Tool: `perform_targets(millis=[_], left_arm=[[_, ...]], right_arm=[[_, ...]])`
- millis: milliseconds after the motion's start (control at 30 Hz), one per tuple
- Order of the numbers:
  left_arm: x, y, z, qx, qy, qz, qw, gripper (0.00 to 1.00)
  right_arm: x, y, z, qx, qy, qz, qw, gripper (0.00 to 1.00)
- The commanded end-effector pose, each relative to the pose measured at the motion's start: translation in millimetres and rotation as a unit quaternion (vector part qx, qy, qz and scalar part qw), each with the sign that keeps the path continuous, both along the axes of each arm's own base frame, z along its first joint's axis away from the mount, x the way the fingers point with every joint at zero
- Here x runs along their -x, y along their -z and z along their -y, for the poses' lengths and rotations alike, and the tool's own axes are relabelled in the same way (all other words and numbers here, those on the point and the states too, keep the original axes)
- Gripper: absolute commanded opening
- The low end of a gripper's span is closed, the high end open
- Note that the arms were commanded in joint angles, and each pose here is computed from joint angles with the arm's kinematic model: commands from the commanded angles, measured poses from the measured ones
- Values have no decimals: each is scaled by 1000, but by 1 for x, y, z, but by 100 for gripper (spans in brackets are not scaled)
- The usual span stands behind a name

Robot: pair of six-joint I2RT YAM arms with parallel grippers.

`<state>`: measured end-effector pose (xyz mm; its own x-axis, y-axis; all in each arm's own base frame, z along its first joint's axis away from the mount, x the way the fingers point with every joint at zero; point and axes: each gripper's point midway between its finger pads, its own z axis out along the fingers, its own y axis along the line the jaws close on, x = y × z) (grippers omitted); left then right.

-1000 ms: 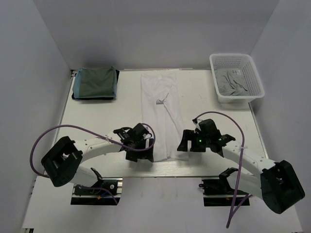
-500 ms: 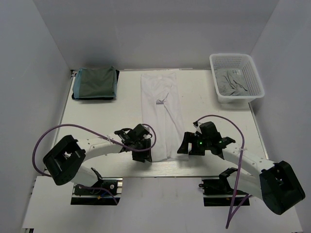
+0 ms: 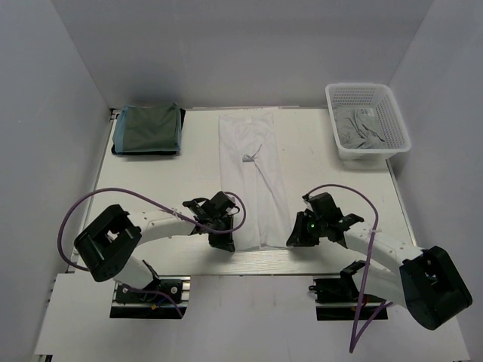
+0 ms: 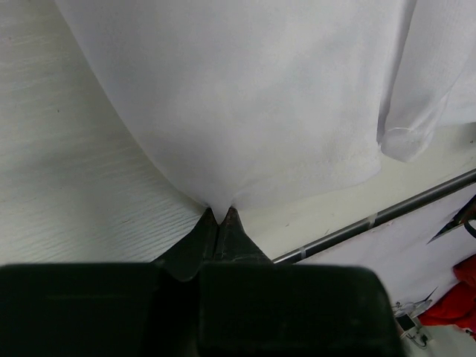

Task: Fold and stack the t-shirts
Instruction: Grab the bottom of the folded rectangular tshirt with both arms

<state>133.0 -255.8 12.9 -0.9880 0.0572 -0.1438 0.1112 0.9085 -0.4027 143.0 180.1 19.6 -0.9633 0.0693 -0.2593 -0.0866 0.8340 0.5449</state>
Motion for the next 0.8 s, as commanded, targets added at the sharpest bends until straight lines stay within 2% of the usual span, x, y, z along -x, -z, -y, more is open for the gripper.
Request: perform_targets(millis=[0, 33, 67, 233, 400, 500, 600, 667, 767], left_arm=[[3, 16, -15, -49, 3, 2, 999, 0], [3, 16, -15, -49, 3, 2, 999, 0], [2, 14, -14, -45, 3, 5, 999, 0], [8, 7, -16, -34, 6, 3, 999, 0], [-3, -13, -7, -6, 3, 34, 999, 0], [-26, -39, 3, -1, 11, 86, 996, 0], [-41, -52, 14, 10, 17, 105, 994, 0], [-55, -50, 7, -23, -1, 116, 993, 0], [-82, -72, 14, -43, -11, 158, 986, 0]], right_arm=[[15, 12, 8, 20, -3, -36, 999, 18], [16, 14, 8, 22, -8, -36, 999, 7], [15, 13, 7, 20, -10, -35, 999, 0], [15, 4, 3, 10, -35, -23, 999, 0], [2, -14, -6, -5, -59, 10, 998, 0], [-27, -36, -18, -10, -58, 44, 997, 0], [-44, -43, -25, -12, -47, 54, 997, 0], [-50, -38, -29, -8, -49, 42, 998, 0], [-78, -51, -39, -9, -41, 53, 998, 0]])
